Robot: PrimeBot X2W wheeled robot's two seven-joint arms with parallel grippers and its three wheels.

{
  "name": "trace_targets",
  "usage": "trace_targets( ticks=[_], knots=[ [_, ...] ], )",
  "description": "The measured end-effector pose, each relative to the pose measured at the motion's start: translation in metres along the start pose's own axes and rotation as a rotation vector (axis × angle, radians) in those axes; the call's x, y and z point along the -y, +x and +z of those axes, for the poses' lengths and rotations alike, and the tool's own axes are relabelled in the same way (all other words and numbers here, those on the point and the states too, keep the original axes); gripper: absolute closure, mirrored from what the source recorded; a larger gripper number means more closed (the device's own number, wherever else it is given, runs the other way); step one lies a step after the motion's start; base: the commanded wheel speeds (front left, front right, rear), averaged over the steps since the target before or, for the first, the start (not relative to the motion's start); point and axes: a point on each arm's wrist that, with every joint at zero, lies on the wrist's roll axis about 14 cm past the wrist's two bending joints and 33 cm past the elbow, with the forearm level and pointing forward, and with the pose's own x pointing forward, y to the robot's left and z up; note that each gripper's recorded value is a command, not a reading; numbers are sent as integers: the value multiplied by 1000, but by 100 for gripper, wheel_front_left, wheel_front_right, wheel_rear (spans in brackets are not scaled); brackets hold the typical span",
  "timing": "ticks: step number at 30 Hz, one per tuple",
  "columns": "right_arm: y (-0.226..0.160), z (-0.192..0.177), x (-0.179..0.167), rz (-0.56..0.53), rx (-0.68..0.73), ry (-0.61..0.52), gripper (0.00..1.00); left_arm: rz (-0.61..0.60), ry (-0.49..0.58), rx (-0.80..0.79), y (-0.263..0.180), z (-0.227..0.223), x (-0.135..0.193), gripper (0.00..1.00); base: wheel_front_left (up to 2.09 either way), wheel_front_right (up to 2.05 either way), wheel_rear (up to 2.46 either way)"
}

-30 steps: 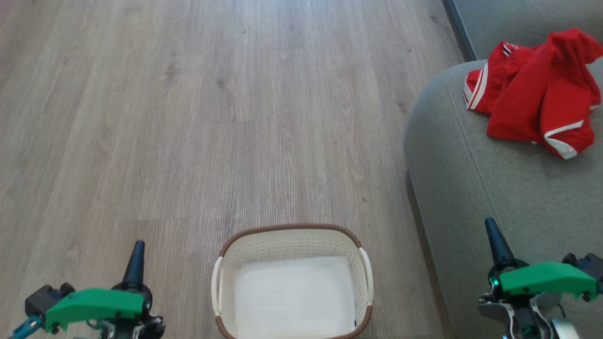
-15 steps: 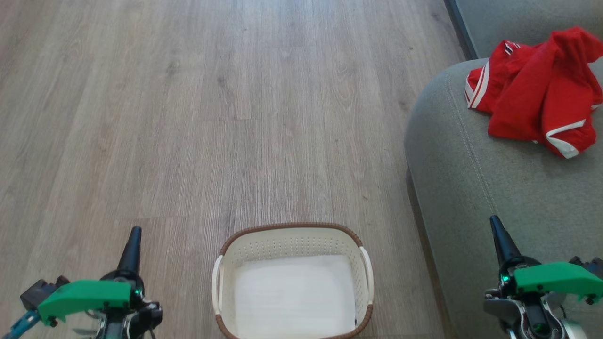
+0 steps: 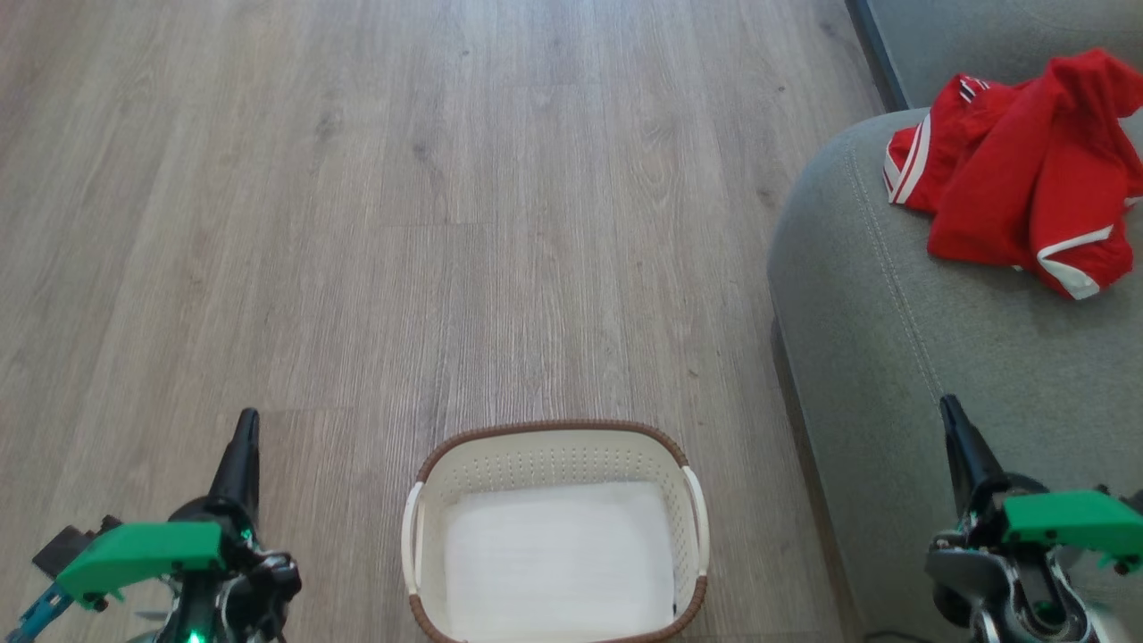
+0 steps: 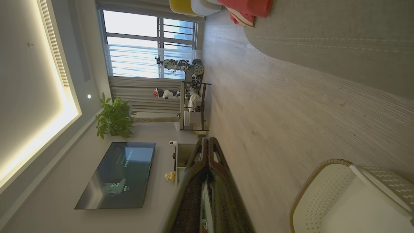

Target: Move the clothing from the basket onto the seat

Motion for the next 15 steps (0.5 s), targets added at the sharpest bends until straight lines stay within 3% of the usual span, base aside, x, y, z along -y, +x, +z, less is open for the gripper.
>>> trace_targets(
  ticks=[7, 15],
  knots=[
    [3, 0, -7, 22, -5, 74, 100, -30, -71, 14, 2, 5, 5, 100, 0, 0, 0],
    [3, 0, -7, 23, -4, 75, 100, -37, -75, 13, 3, 5, 8, 100, 0, 0, 0]
  ],
)
